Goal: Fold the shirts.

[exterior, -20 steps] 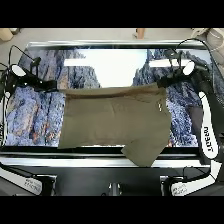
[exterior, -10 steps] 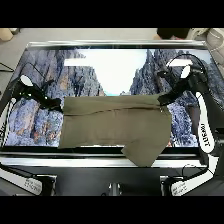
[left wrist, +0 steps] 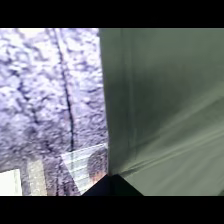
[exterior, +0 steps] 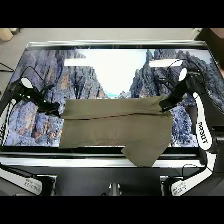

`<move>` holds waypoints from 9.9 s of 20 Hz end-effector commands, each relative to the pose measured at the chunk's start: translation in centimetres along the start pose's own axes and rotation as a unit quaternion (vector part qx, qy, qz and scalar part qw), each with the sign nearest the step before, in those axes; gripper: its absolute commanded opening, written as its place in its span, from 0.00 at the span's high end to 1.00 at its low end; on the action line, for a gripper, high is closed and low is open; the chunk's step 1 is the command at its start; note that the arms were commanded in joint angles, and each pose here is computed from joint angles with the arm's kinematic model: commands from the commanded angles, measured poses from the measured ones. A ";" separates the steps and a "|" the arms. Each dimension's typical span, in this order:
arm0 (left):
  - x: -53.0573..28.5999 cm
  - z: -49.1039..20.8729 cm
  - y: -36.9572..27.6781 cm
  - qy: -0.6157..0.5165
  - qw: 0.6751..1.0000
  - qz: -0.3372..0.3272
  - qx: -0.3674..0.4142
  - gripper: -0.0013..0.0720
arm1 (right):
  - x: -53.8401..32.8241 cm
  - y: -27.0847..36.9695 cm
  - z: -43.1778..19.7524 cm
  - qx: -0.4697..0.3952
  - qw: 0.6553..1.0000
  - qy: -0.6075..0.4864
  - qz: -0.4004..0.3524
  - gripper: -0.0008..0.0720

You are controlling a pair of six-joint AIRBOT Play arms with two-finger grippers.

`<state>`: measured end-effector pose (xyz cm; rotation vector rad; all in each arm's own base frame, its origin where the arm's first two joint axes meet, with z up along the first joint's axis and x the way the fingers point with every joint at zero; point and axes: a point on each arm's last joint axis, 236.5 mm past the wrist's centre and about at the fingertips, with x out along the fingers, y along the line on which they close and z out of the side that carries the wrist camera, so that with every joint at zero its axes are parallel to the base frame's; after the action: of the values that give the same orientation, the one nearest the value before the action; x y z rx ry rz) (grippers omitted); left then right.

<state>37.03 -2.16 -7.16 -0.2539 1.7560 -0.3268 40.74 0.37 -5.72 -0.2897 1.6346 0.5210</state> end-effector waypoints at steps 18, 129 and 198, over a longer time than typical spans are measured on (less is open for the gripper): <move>-2.6 -5.7 -0.4 -0.009 0.998 0.002 -0.068 0.35 | -4.3 -1.5 -8.0 0.094 0.995 0.001 0.013 0.42; 15.0 3.6 -48.1 -0.181 0.914 -0.362 -0.033 0.95 | -23.4 12.9 -4.3 0.048 0.921 -0.366 0.123 0.97; -24.2 -2.0 -25.1 -0.450 0.860 -0.122 0.210 0.95 | -23.7 -16.2 -24.4 0.448 0.768 -0.458 -0.023 0.97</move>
<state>39.93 -17.10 24.30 -0.2537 0.6957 -0.6420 32.81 -27.07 15.97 0.5585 0.7411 -0.1543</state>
